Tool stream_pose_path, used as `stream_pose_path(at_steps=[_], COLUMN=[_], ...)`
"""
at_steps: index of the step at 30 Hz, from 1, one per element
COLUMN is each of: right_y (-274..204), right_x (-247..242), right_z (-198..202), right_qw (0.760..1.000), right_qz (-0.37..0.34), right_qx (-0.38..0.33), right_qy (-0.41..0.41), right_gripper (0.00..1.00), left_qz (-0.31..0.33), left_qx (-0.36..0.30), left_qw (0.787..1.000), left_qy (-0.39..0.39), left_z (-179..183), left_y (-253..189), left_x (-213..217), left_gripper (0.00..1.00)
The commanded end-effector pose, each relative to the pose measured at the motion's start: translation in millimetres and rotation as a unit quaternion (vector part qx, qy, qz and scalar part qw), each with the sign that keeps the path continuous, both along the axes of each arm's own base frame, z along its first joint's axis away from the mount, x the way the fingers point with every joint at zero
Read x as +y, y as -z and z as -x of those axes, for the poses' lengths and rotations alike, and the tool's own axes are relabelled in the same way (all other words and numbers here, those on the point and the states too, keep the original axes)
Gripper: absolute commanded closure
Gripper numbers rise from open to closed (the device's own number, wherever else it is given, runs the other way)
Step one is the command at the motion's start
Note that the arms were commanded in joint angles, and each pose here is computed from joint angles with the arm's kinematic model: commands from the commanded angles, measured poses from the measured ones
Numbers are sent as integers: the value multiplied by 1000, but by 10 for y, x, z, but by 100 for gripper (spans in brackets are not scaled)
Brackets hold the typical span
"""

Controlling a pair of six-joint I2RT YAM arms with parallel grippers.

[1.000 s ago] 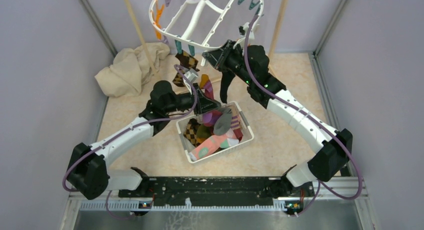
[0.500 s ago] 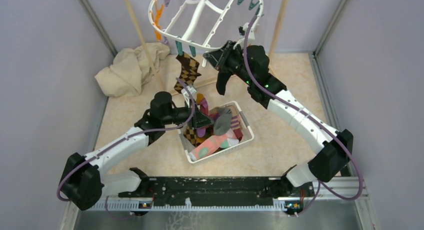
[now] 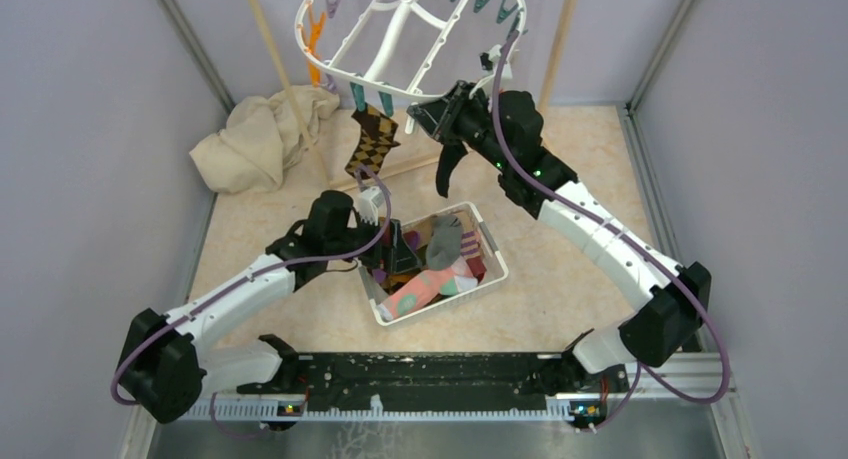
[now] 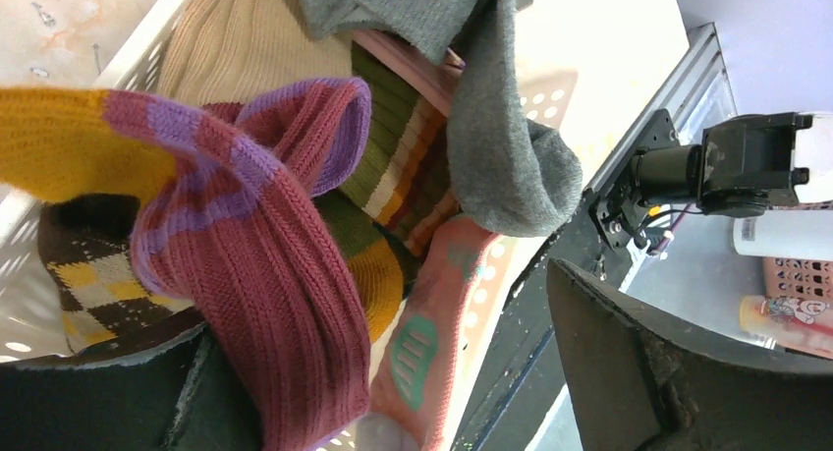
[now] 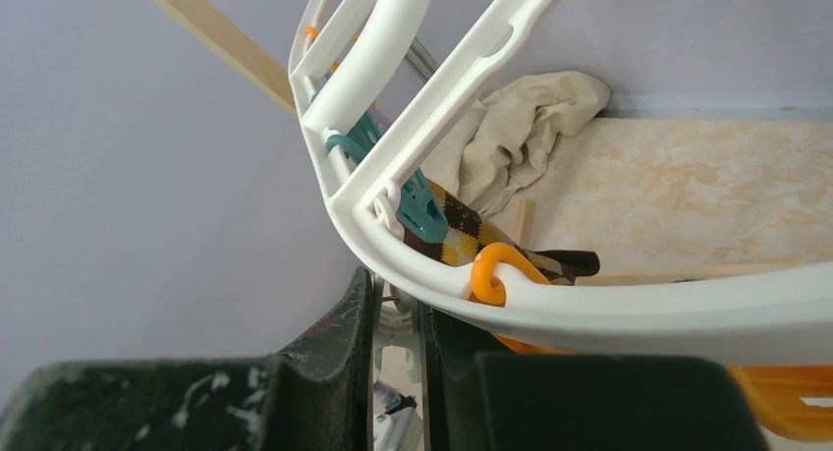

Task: Remove the socks clipped to the hanger
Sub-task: Place the sock in the bin.

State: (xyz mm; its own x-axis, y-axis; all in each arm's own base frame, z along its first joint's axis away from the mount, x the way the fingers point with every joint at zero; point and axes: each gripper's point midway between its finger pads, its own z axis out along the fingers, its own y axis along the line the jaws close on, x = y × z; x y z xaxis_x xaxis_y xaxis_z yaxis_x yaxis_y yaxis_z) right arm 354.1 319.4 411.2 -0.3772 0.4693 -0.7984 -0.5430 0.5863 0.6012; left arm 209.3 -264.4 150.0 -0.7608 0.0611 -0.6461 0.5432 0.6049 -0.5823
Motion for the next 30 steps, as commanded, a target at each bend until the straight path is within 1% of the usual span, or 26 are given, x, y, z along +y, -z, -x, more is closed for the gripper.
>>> stream_pose_path(at_steps=[1, 2, 3, 4, 6, 7, 8, 12, 16, 19, 23, 24, 26, 30], right_y=[-354, -362, -375, -379, -376, -373, -380, -243, -185, -95, 51, 108, 203, 304], right_x=[-114, -123, -134, -136, -143, -147, -157, -165, -256, -426, -692, -738, -811, -798], right_z=[147, 156, 174, 193, 229, 258, 290, 482, 738, 834, 856, 848, 814, 762], right_qw=[999, 999, 999, 999, 999, 999, 999, 998, 994, 993, 992, 992, 991, 991], right_qz=[-27, -26, -25, -23, -19, -16, -13, 14, 33, 57, 89, 94, 104, 112], right_qx=[-37, -38, -39, -39, -38, -37, -40, -34, -61, -72, -85, -83, -79, -72], right_qy=[-2, -2, -4, -7, -14, -19, -24, -59, -88, -70, -19, -8, 12, 16], right_gripper=[97, 94, 85, 71, 51, 42, 38, 34, 30, 30, 30, 30, 30, 29], left_qz=[-5, -1, 2, 3, 3, 0, 0, 4, -5, -15, -19, -31, -92, -175], left_qx=[-13, -14, -15, -18, -25, -28, -31, -47, -78, -70, -55, -54, -60, -100], left_qw=[1000, 1000, 1000, 1000, 1000, 1000, 999, 999, 996, 996, 998, 998, 992, 975], left_qy=[-3, -1, 1, 0, -4, -8, -10, -25, -49, -47, -23, -24, -56, -91], left_z=[-91, -95, -99, -106, -119, -132, -137, -175, -300, -328, -263, -257, -314, -337], left_y=[-65, -90, -115, -138, -200, -228, -261, -369, -310, -215, -79, -34, 63, 52], left_x=[-25, -43, -54, -60, -53, -40, -33, -2, 47, 35, -38, -37, 44, 116], left_gripper=[1, 1, 1, 1, 1, 1, 1, 1, 1, 1, 1, 1, 1, 1])
